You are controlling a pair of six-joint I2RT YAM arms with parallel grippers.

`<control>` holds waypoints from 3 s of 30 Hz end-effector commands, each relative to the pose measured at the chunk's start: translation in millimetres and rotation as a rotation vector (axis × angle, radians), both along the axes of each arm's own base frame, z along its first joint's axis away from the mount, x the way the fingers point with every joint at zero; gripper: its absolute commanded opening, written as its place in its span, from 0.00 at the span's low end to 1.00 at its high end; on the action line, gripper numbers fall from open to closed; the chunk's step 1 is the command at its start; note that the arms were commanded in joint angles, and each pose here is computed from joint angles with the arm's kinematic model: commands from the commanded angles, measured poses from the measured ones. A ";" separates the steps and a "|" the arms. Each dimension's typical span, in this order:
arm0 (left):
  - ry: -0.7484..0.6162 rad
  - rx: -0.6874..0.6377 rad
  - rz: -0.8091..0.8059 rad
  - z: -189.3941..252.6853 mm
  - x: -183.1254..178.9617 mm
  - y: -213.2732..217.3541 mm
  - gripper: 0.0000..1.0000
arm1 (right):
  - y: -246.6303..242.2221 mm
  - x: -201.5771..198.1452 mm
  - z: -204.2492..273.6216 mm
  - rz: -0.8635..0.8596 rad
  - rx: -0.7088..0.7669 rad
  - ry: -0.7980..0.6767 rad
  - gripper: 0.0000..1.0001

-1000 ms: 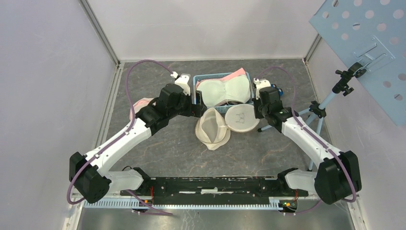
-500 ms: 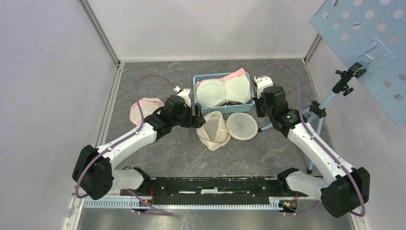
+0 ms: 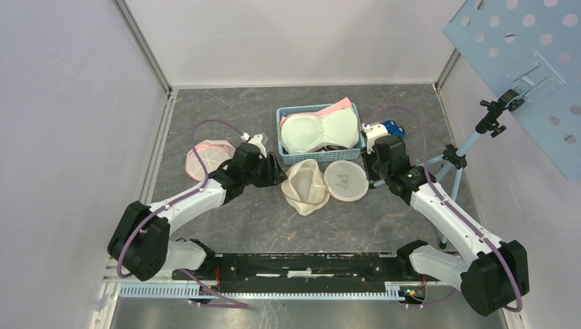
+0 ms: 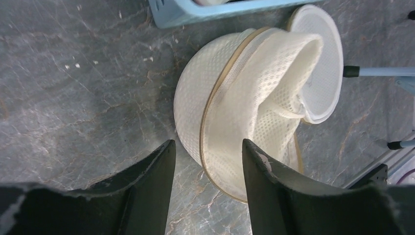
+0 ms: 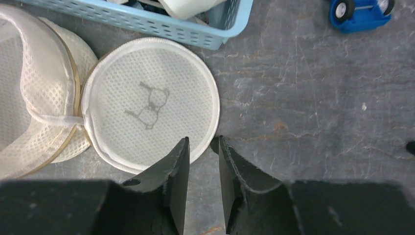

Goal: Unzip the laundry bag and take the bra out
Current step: Pick up the laundry bag at the center of the board, then place the laundry bag at the center of the board.

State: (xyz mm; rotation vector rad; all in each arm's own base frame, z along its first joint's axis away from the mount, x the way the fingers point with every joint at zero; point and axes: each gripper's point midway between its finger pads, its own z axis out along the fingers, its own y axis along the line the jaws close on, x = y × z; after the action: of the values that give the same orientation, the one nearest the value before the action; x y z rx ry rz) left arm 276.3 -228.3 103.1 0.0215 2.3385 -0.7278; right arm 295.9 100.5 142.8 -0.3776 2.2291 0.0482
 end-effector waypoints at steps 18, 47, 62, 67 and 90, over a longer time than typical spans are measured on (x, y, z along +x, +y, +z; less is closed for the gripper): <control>0.017 0.050 0.187 4.3 -14.3 39.8 0.02 | 11.4 -8.7 -7.5 0.014 0.092 -0.002 0.48; -0.021 0.094 0.337 17.2 -27.1 78.6 0.02 | 35.0 -4.5 -101.6 -0.057 0.187 0.171 0.52; -0.043 0.099 0.320 19.9 -23.4 76.6 0.02 | 56.8 18.2 -83.7 -0.041 0.222 0.134 0.53; -0.046 0.097 0.311 21.1 -22.1 74.2 0.02 | 58.2 26.0 -97.3 -0.042 0.170 0.164 0.52; -0.181 0.105 0.120 73.1 -10.6 51.3 0.02 | 101.0 19.6 7.4 0.159 0.325 -0.045 0.00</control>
State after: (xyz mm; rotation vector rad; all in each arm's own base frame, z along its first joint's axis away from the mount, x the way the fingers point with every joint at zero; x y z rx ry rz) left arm 251.8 -158.1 118.7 -0.1901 2.3186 -0.4370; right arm 304.1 173.7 51.7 -0.3715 2.3729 0.2729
